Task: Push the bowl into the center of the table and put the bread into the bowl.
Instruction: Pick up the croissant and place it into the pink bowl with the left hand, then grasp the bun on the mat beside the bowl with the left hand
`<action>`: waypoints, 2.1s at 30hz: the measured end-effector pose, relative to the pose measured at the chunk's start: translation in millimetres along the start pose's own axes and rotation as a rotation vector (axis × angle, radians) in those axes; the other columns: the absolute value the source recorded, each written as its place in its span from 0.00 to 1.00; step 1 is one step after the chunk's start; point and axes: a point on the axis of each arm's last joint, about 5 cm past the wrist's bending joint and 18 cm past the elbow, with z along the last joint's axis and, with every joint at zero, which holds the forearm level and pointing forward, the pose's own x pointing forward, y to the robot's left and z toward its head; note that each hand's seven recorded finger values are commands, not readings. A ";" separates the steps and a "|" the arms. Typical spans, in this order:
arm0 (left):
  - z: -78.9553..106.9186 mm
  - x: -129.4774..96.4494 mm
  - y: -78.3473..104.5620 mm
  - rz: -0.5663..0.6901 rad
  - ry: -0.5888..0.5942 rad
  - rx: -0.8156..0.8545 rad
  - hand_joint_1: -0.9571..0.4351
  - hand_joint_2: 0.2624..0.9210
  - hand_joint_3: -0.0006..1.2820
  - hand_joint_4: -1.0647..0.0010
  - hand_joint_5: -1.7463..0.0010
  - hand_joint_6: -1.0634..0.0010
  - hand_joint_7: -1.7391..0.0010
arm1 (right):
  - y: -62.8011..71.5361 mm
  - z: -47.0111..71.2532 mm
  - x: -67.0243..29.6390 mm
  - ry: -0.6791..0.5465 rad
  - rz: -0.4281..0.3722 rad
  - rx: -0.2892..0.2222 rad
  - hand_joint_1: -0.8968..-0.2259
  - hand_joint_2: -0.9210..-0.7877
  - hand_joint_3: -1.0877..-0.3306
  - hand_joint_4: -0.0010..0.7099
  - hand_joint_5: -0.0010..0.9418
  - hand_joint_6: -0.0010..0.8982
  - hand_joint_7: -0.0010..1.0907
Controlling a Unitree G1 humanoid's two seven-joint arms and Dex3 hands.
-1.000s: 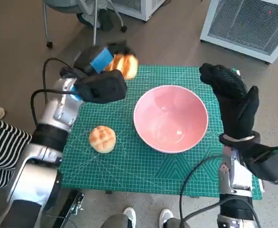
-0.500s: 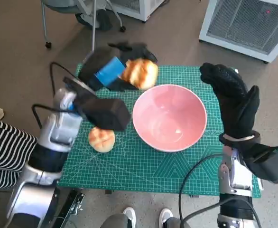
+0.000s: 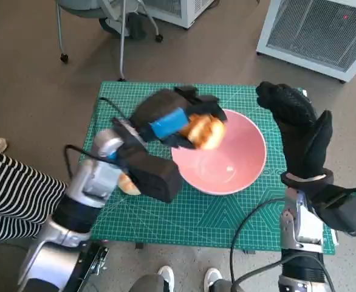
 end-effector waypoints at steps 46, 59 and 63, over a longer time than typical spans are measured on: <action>-18.4 -57.6 53.2 -0.129 0.018 0.023 0.47 0.69 0.00 0.87 1.00 0.72 0.99 | 3.3 4.3 -3.0 -0.019 0.004 -0.006 0.28 0.00 0.48 0.27 0.00 0.12 0.36; -24.0 -105.0 76.4 -0.178 0.194 0.081 0.46 0.70 0.00 0.86 0.99 0.71 0.99 | 2.7 3.7 -6.2 -0.011 -0.001 -0.005 0.28 0.00 0.48 0.27 0.00 0.12 0.36; -24.3 -114.2 81.5 -0.221 0.227 0.083 0.46 0.68 0.00 0.85 0.99 0.71 0.99 | 3.0 3.5 -6.2 -0.010 0.000 -0.003 0.28 0.00 0.48 0.27 0.00 0.11 0.36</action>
